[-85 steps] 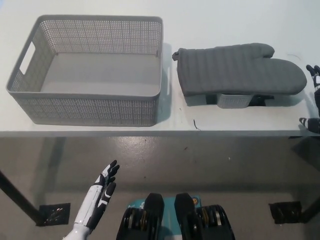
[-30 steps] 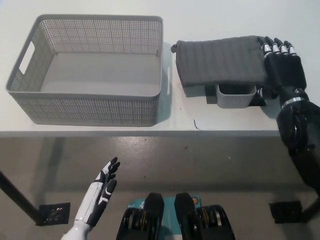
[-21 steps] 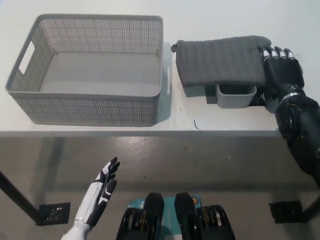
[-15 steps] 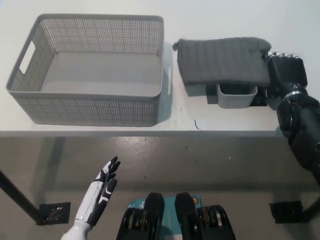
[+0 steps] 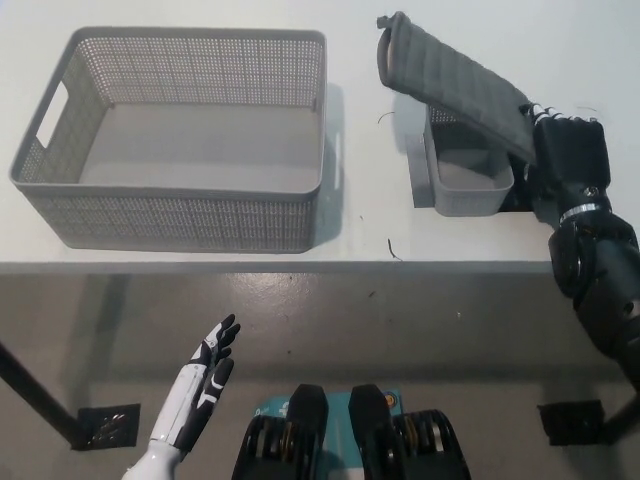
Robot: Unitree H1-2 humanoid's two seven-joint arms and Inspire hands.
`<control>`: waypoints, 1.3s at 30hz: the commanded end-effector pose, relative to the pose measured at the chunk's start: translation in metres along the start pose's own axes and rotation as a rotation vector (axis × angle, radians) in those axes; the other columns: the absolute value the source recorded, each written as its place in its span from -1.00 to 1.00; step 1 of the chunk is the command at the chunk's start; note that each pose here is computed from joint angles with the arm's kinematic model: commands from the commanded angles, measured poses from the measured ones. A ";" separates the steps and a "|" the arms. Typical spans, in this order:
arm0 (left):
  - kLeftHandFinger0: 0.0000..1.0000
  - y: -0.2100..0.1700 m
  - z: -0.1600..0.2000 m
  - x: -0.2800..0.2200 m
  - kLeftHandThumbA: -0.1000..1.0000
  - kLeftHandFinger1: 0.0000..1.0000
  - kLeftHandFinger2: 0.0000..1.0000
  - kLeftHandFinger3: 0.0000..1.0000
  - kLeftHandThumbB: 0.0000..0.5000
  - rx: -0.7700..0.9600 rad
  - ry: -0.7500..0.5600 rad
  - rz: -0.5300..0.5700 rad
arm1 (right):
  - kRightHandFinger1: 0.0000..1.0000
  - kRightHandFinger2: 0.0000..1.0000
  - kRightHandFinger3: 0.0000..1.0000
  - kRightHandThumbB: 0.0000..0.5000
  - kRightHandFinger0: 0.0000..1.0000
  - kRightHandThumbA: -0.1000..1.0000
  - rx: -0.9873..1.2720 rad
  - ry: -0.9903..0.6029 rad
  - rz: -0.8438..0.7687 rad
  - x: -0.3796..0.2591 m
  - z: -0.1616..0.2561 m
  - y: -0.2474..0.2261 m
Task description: Usethe right hand to pick up a oven gloves on top of a leveled container and place it into another larger container on the left side
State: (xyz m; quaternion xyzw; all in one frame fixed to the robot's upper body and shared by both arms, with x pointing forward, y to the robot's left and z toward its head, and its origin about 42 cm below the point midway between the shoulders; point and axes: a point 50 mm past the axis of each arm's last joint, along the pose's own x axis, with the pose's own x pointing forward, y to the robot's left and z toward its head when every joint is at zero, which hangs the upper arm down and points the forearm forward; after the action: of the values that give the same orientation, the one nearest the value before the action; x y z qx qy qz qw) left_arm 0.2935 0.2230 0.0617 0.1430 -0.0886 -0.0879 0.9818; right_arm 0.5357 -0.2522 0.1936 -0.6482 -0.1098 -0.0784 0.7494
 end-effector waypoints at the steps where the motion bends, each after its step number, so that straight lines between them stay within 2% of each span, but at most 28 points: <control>1: 1.00 0.009 0.011 0.012 1.00 1.00 1.00 1.00 -0.12 0.010 -0.073 0.012 | -0.50 0.41 0.60 -0.45 -1.00 -1.00 0.196 -0.137 -0.491 0.037 0.027 -0.078; 2: 1.00 0.009 0.011 0.012 1.00 1.00 1.00 1.00 -0.11 0.009 -0.073 0.012 | -0.50 0.41 0.59 -0.45 -1.00 -1.00 0.199 -0.139 -0.495 0.037 0.027 -0.079; 3: 1.00 0.009 0.011 0.012 1.00 1.00 1.00 1.00 -0.11 0.013 -0.073 0.013 | -0.59 0.32 0.45 -0.32 -1.00 -1.00 0.225 -0.160 -0.524 0.040 0.029 -0.087; 4: 1.00 0.009 0.011 0.012 1.00 1.00 1.00 1.00 -0.11 0.013 -0.074 0.013 | -0.67 0.23 0.37 -0.29 -1.00 -1.00 0.240 -0.174 -0.556 0.043 0.031 -0.098; 6: 1.00 0.009 0.011 0.011 1.00 1.00 1.00 1.00 -0.08 0.012 -0.072 0.012 | -0.68 0.22 0.40 -0.29 -1.00 -1.00 0.246 -0.184 -0.583 0.044 0.033 -0.107; 8: 1.00 0.008 0.011 0.010 1.00 1.00 1.00 1.00 -0.05 0.016 -0.062 0.010 | -0.55 0.31 0.54 -0.36 -1.00 -1.00 0.251 -0.203 -0.621 0.046 0.037 -0.124; 13: 1.00 0.009 0.011 0.010 1.00 1.00 1.00 1.00 -0.13 0.011 -0.073 0.011 | -0.48 0.36 0.64 -0.27 -1.00 -1.00 0.266 -0.240 -0.708 0.048 0.051 -0.162; 17: 1.00 0.009 0.009 0.006 1.00 1.00 1.00 1.00 -0.10 0.016 -0.066 0.011 | -0.49 0.35 0.53 -0.08 -1.00 -1.00 0.285 -0.290 -0.735 0.043 0.067 -0.179; 20: 1.00 0.008 0.009 0.006 1.00 1.00 1.00 1.00 -0.11 0.016 -0.066 0.006 | -0.49 0.35 0.44 -0.12 -1.00 -1.00 0.291 -0.333 -0.760 0.042 0.085 -0.188; 23: 1.00 0.008 0.009 0.005 1.00 1.00 1.00 1.00 -0.11 0.018 -0.061 0.007 | -0.33 0.51 0.51 -0.17 -1.00 -1.00 0.308 -0.353 -0.709 0.041 0.106 -0.192; 24: 1.00 0.007 0.009 0.003 1.00 1.00 1.00 1.00 -0.14 0.018 -0.061 0.007 | -0.32 0.52 0.51 -0.09 -1.00 -1.00 0.330 -0.372 -0.690 0.041 0.118 -0.191; 25: 1.00 0.007 0.009 0.003 1.00 1.00 1.00 1.00 -0.13 0.017 -0.061 0.007 | -0.34 0.50 0.50 -0.11 -1.00 -1.00 0.338 -0.382 -0.690 0.042 0.124 -0.190; 26: 1.00 0.007 0.008 0.002 1.00 1.00 1.00 1.00 -0.13 0.017 -0.060 0.006 | -0.34 0.49 0.54 -0.22 -1.00 -1.00 0.348 -0.395 -0.681 0.043 0.134 -0.188; 28: 1.00 0.007 0.008 0.003 1.00 1.00 1.00 1.00 -0.12 0.013 -0.058 0.008 | -0.26 0.50 0.71 -0.28 -1.00 -1.00 0.354 -0.404 -0.657 0.045 0.148 -0.184; 31: 1.00 0.007 0.008 0.002 1.00 1.00 1.00 1.00 -0.09 0.017 -0.054 0.006 | -0.24 0.49 0.76 -0.25 -1.00 -1.00 0.373 -0.425 -0.615 0.046 0.178 -0.178; 33: 1.00 0.007 0.009 0.002 1.00 1.00 1.00 1.00 -0.06 0.017 -0.050 0.003 | -0.32 0.43 0.54 -0.09 -1.00 -1.00 0.366 -0.439 -0.603 0.048 0.201 -0.171; 35: 1.00 0.007 0.010 0.002 1.00 1.00 1.00 1.00 -0.09 0.019 -0.056 0.001 | -0.37 0.40 0.48 -0.10 -1.00 -1.00 0.390 -0.460 -0.577 0.050 0.223 -0.165; 38: 1.00 0.006 0.010 0.003 1.00 1.00 1.00 1.00 -0.03 0.015 -0.051 0.001 | -0.42 0.36 0.45 -0.19 -1.00 -1.00 0.398 -0.488 -0.534 0.053 0.251 -0.156; 39: 1.00 0.006 0.010 0.003 1.00 1.00 1.00 1.00 -0.03 0.015 -0.050 0.000 | -0.48 0.33 0.34 -0.18 -1.00 -1.00 0.400 -0.506 -0.510 0.054 0.264 -0.152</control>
State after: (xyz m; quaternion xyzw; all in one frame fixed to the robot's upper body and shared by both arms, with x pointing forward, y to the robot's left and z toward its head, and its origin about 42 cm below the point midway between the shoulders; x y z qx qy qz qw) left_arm 0.2922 0.2231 0.0628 0.1431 -0.0908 -0.0877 0.9816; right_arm 0.5323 -0.0553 0.3460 -0.4666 -0.4054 -0.0836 0.7816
